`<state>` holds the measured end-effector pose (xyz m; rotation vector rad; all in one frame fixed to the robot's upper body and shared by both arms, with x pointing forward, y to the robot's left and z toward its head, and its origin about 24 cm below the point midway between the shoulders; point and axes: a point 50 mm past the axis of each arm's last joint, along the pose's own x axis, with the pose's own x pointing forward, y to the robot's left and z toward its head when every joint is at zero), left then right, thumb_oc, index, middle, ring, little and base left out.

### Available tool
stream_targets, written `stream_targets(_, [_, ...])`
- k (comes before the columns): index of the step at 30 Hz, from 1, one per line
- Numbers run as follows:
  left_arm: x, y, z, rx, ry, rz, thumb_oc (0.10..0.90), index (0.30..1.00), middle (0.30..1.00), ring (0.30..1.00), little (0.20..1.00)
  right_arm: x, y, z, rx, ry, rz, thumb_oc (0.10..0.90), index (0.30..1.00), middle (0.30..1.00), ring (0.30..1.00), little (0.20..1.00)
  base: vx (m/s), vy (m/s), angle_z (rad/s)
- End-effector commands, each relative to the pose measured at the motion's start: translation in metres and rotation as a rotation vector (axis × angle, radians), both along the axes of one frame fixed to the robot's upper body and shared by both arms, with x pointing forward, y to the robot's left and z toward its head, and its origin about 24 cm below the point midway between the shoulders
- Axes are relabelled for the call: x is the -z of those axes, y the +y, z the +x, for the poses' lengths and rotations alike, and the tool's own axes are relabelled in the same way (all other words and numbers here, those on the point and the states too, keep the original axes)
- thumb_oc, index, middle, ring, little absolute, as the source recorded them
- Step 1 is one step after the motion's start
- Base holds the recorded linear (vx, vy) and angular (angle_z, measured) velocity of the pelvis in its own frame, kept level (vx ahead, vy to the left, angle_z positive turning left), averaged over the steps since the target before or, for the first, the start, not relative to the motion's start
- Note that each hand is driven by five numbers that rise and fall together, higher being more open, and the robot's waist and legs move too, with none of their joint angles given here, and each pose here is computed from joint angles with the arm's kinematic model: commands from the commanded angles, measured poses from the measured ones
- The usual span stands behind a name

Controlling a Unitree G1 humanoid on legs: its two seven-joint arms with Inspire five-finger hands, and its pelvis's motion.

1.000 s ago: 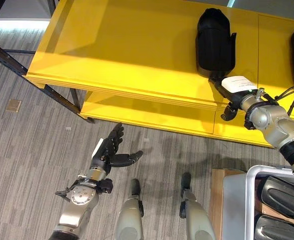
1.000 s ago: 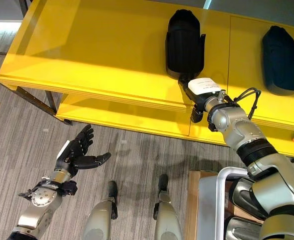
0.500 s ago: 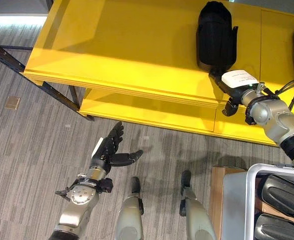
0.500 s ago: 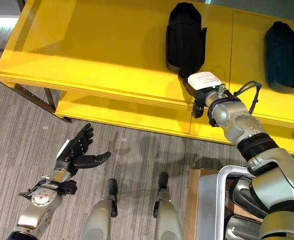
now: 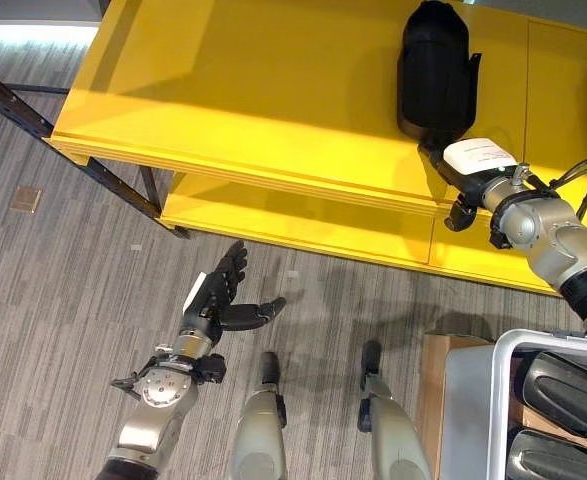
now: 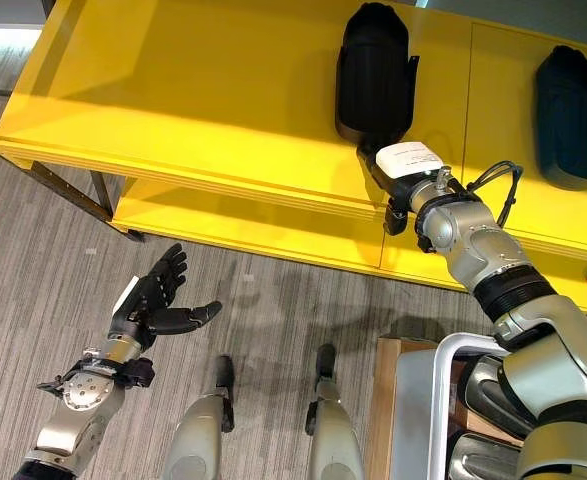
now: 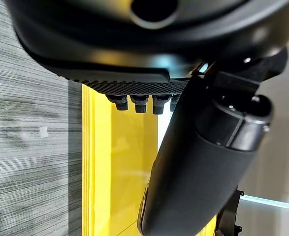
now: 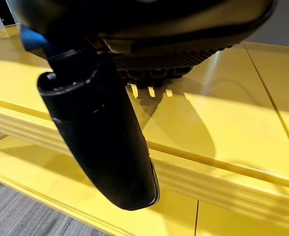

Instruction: Move parts from the plastic box to the shelf.

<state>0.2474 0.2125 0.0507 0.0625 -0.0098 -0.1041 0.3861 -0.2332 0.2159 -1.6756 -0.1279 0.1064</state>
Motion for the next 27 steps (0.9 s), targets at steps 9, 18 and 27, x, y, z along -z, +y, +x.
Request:
stream_targets(9, [-0.040, 0.005, -0.004, 0.028, -0.206, -0.003, 0.900, 1.000, 1.000, 1.000, 1.000, -0.069, 0.018, 0.000, -0.066, -0.241, -0.048, 0.900, 1.000, 1.000, 1.000, 1.000, 0.00, 0.000, 0.00])
stream_targets(18, [-0.040, 0.005, -0.003, 0.025, -0.207, -0.007, 0.900, 1.000, 1.000, 1.000, 1.000, -0.064, 0.022, -0.002, -0.093, -0.235, -0.043, 0.900, 1.000, 1.000, 1.000, 1.000, 0.00, 0.000, 0.00])
stream_targets(27, [-0.040, 0.007, -0.002, -0.005, -0.211, 0.006, 0.900, 1.000, 1.000, 1.000, 1.000, -0.040, 0.028, -0.019, -0.190, -0.190, 0.034, 0.900, 1.000, 1.000, 1.000, 1.000, 0.00, 0.000, 0.00])
